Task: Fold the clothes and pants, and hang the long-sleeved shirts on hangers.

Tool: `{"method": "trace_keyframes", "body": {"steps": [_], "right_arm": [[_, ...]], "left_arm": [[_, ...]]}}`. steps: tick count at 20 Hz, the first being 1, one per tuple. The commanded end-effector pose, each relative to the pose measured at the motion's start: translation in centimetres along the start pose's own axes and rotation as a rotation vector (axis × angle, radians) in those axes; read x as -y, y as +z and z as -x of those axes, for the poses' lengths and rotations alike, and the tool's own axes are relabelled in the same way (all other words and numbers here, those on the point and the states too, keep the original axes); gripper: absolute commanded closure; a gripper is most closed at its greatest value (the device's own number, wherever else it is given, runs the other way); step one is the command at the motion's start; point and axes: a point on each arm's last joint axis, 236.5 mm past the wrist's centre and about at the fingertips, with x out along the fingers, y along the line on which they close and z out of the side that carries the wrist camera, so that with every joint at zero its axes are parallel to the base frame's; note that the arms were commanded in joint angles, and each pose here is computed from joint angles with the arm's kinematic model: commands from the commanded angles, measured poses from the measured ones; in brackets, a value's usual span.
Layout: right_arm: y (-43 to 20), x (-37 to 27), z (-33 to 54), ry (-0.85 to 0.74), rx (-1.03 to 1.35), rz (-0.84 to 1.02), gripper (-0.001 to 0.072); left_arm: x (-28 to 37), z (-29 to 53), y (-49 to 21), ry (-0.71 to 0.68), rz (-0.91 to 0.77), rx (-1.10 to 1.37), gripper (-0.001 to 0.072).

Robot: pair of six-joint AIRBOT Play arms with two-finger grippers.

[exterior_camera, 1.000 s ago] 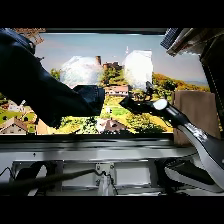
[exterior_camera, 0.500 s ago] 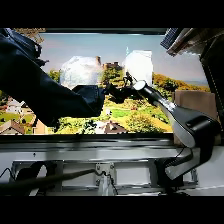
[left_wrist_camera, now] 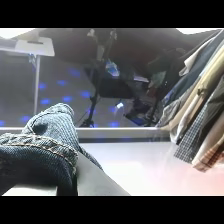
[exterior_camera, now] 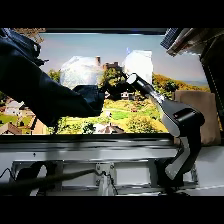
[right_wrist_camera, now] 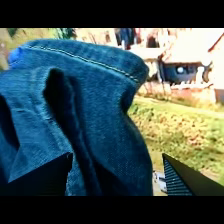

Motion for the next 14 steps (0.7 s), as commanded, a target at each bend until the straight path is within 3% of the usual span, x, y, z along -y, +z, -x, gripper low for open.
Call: {"method": "trace_keyframes", "body": {"steps": [1,7,9,11,12,13,14], "right_arm": [[-0.6,-0.2,-1.0,-0.009,-0.016,0.006,0.0076],[-2.8,-5.5,-2.1,0.051,-0.015,0.127,0.0069],[-3.1,-6.0,-2.3,0.054,-0.009,0.107,0.0101],[-3.0,-6.2,-2.4,0.058,0.001,0.104,0.022],[-2.9,-6.3,-2.5,0.059,0.008,0.106,0.0326],[-2.8,-6.4,-2.6,0.059,0.017,0.113,0.0448],[-2.6,-6.4,-2.6,0.06,0.028,0.124,0.0657]], "left_arm": [[-0.1,0.0,0.2,0.003,-0.002,0.01,0.0691],[-0.3,-0.4,-0.1,0.004,0.004,0.0,0.0691],[-0.3,-0.5,-0.1,0.002,0.007,-0.001,0.069],[-0.3,-0.5,-0.1,0.002,0.007,-0.001,0.069],[-0.2,-0.5,-0.1,0.002,0.007,-0.002,0.069],[-0.2,-0.5,-0.1,0.002,0.007,-0.002,0.069],[-0.3,-0.5,-0.1,0.002,0.007,-0.002,0.069]]}}
